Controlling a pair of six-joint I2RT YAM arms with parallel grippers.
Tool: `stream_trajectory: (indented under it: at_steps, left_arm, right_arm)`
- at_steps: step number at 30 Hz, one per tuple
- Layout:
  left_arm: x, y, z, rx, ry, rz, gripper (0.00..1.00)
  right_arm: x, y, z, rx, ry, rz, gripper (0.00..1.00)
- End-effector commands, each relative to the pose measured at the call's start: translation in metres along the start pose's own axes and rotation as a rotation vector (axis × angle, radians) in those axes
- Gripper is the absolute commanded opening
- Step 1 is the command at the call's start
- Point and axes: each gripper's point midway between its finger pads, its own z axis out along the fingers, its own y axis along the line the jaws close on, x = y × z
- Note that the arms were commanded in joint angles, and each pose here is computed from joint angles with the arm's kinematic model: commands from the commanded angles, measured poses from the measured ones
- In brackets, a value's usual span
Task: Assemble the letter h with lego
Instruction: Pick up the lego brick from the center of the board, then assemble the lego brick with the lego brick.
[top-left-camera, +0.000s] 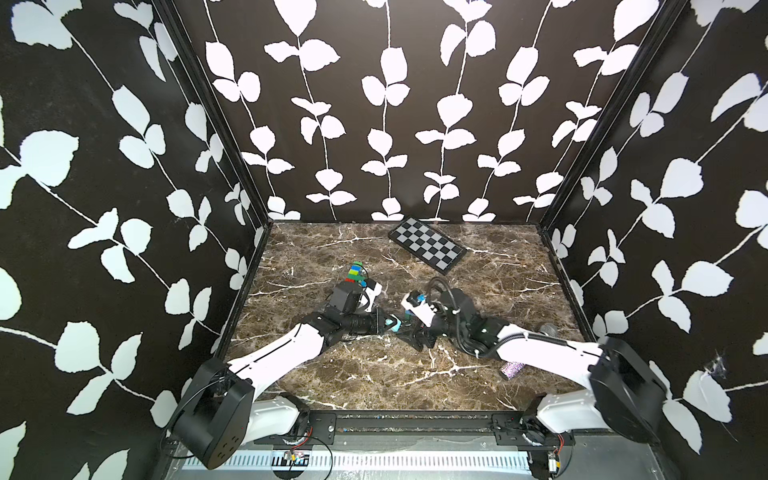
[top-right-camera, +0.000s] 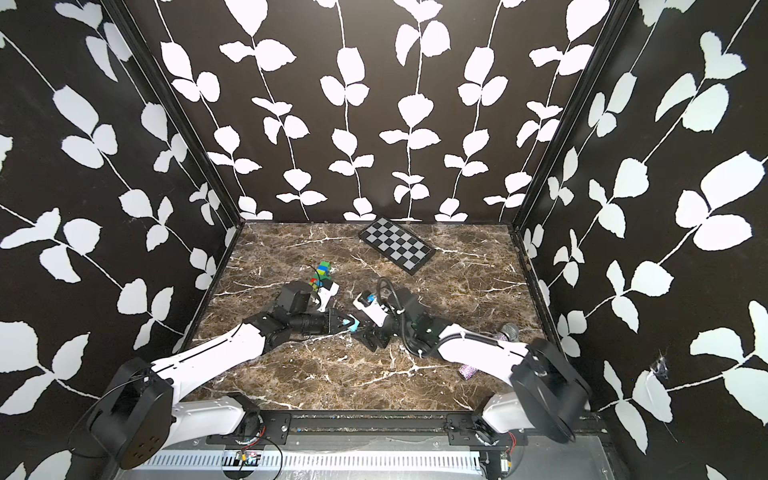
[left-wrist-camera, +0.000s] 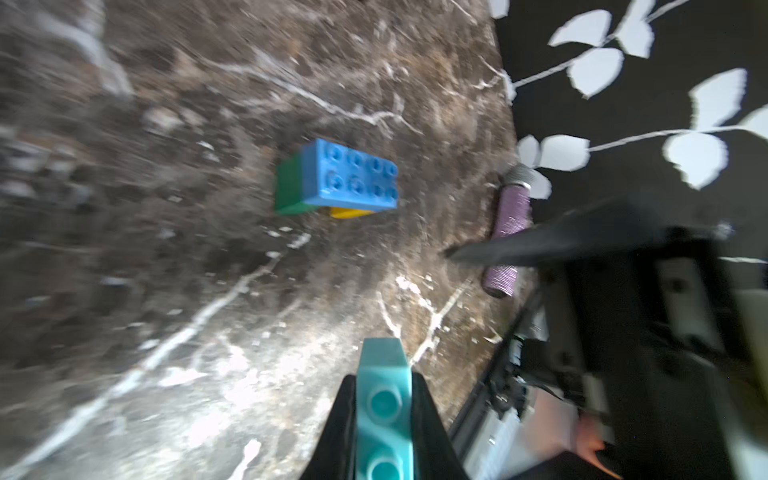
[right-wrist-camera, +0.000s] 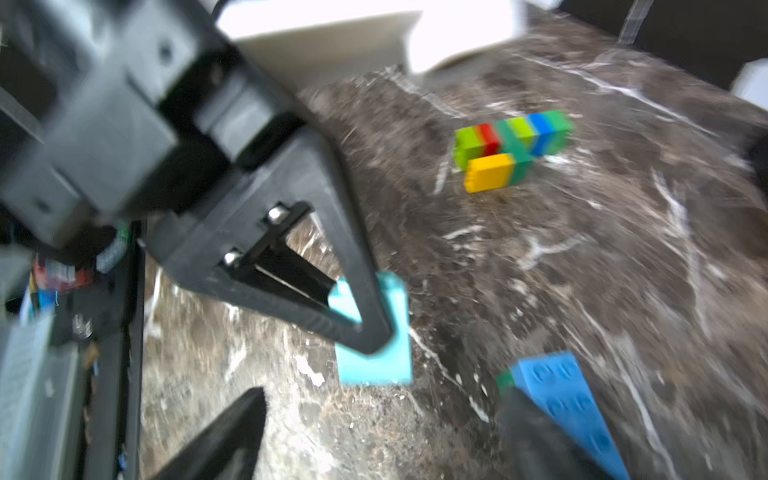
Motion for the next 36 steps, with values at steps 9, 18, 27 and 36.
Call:
stream_trajectory:
  at_steps: [9,18,27,36]
  left_arm:
    - [-0.041,-0.025,0.016,-0.428,-0.099,0.319,0.0]
    - [-0.052,-0.021,0.053,-0.672,-0.031,0.32,0.0]
    - [-0.054,-0.019,0.063,-0.72,-0.036,0.299,0.0]
    - [-0.052,-0.018,0.075,-0.715,-0.021,0.295,0.0]
  right_arm:
    - [0.082,-0.176,-0.095,0.882,0.011,0.799,1.0]
    - [0.108,-0.184,-0.091,0.893,0.042,0.889,0.99]
    - [0.112,-0.179,-0.066,0.807,0.108,0.903,0.99]
    - [0.115,-0.172,-0.045,0.713,0.161,0.919,0.99]
